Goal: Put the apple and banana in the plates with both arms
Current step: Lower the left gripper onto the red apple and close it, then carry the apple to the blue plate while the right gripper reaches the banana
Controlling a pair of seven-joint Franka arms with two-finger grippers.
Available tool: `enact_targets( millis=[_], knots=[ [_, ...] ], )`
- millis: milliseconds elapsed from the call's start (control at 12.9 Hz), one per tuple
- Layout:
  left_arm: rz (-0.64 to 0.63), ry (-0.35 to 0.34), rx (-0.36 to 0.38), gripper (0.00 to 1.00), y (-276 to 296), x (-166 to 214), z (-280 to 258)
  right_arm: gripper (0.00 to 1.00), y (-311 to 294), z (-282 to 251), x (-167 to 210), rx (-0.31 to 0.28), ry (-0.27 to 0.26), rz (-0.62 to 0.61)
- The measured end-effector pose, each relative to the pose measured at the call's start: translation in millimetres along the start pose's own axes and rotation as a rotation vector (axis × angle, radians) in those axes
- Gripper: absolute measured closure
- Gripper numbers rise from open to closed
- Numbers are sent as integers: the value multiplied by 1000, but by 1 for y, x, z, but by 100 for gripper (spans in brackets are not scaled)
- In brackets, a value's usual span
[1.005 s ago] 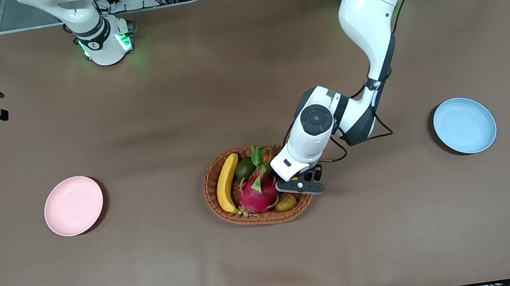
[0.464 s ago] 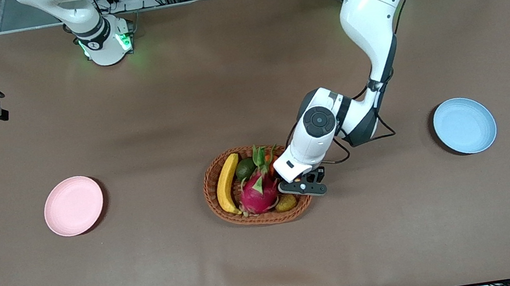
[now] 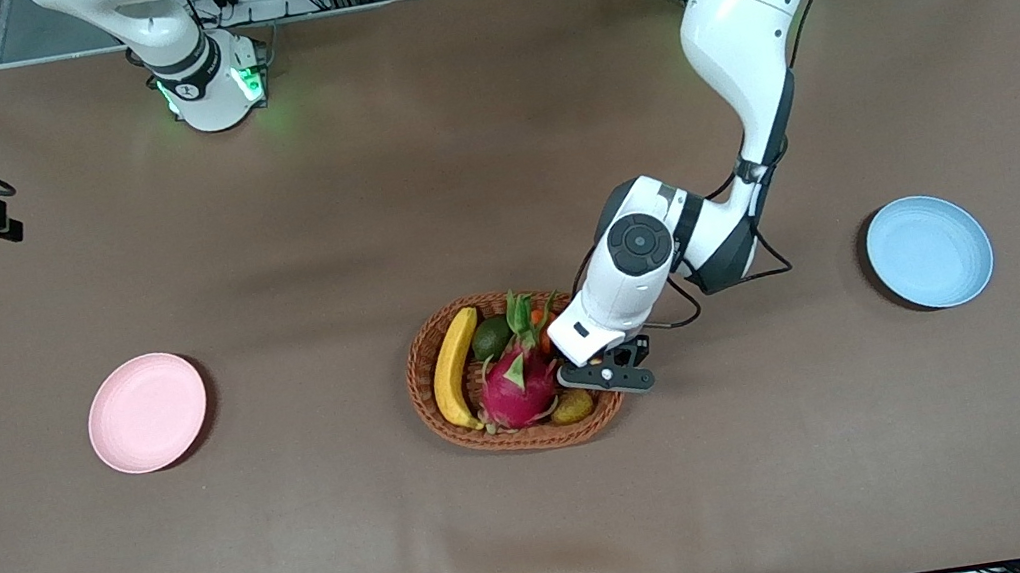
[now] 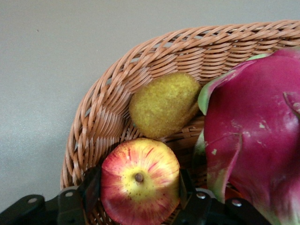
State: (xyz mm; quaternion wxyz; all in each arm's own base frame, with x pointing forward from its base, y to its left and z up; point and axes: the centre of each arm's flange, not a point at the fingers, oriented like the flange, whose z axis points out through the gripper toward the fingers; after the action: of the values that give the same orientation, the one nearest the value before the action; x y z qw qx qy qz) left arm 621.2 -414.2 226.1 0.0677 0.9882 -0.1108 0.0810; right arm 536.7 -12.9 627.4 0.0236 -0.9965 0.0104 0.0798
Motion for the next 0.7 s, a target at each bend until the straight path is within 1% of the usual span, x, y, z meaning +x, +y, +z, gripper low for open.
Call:
enact_targets(
  millis=[232,386,541,696],
  knots=[
    [-3,2,0,29,-1,4,-5,0,-34,17,17,-10,1,-59],
    [-7,-21,11,29,-2,10,-22,0,-61,36,32,-17,8,-97],
    [-11,-17,16,29,-3,20,-64,0,-83,65,46,-20,35,-107],
    [-16,-38,31,29,-6,23,-113,0,-111,93,55,-23,55,-85]
  ],
)
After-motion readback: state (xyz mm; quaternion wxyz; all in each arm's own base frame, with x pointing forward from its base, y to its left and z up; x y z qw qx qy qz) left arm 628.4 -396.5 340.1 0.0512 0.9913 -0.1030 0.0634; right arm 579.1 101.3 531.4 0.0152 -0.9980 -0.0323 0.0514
